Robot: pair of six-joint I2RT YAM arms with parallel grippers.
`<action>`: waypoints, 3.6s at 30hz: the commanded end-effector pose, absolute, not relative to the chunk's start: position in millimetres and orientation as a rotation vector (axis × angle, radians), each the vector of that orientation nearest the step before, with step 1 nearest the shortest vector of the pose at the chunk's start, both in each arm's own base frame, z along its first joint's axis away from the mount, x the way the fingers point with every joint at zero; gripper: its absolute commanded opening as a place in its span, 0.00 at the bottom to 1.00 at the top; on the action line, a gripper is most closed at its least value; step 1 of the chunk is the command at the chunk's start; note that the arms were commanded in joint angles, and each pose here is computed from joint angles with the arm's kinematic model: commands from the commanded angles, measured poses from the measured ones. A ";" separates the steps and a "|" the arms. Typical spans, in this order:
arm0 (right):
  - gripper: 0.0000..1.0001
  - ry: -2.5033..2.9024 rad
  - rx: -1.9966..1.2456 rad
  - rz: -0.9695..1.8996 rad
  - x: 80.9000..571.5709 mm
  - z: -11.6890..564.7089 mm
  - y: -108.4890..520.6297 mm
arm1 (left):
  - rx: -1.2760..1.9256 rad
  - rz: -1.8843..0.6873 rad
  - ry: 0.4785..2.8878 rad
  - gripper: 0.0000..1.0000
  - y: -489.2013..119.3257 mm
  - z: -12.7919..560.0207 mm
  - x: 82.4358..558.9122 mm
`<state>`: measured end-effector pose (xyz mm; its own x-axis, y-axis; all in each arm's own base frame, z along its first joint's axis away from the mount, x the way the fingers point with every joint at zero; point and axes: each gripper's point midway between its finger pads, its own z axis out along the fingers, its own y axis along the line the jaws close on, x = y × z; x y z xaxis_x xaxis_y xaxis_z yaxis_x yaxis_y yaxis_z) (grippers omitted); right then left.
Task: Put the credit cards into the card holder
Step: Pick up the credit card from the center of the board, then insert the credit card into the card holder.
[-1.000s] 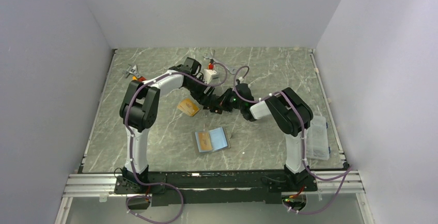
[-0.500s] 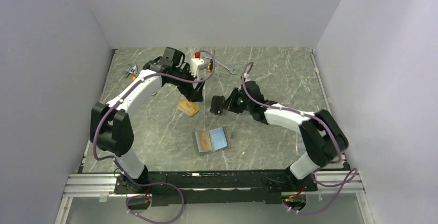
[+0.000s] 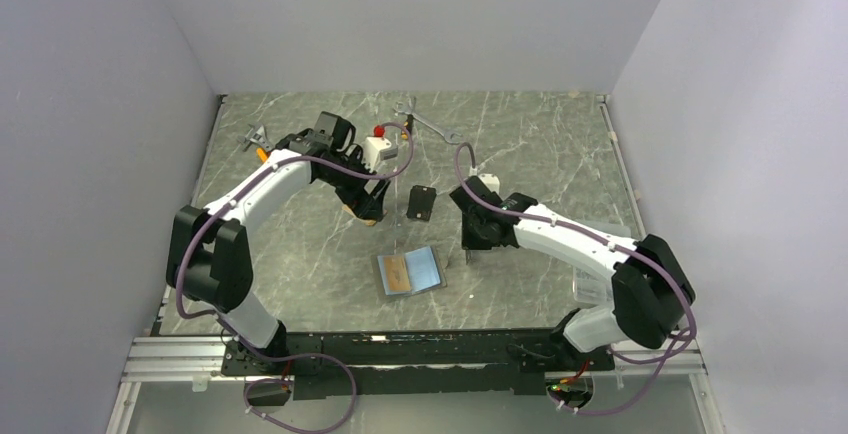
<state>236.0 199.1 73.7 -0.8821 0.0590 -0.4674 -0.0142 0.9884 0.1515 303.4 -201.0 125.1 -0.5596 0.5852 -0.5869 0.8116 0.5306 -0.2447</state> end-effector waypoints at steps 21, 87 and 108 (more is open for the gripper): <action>0.17 2.722 -0.029 -0.009 224.0 41.1 184.7 | 1.155 -0.683 2.244 0.91 -203.2 142.4 305.6; 0.00 2.502 -0.275 0.817 183.2 83.4 260.9 | 1.045 -0.985 2.716 0.28 -214.2 51.5 221.2; 0.00 2.522 -0.161 0.787 173.6 63.8 241.5 | 1.076 -0.937 2.672 0.18 -225.0 52.3 242.0</action>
<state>166.5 236.2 55.8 -0.8910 -0.0086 -0.4539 -0.2509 0.8426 0.4765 234.5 -217.5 47.0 -0.7609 0.5850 -0.2807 0.6331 0.5747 -0.5185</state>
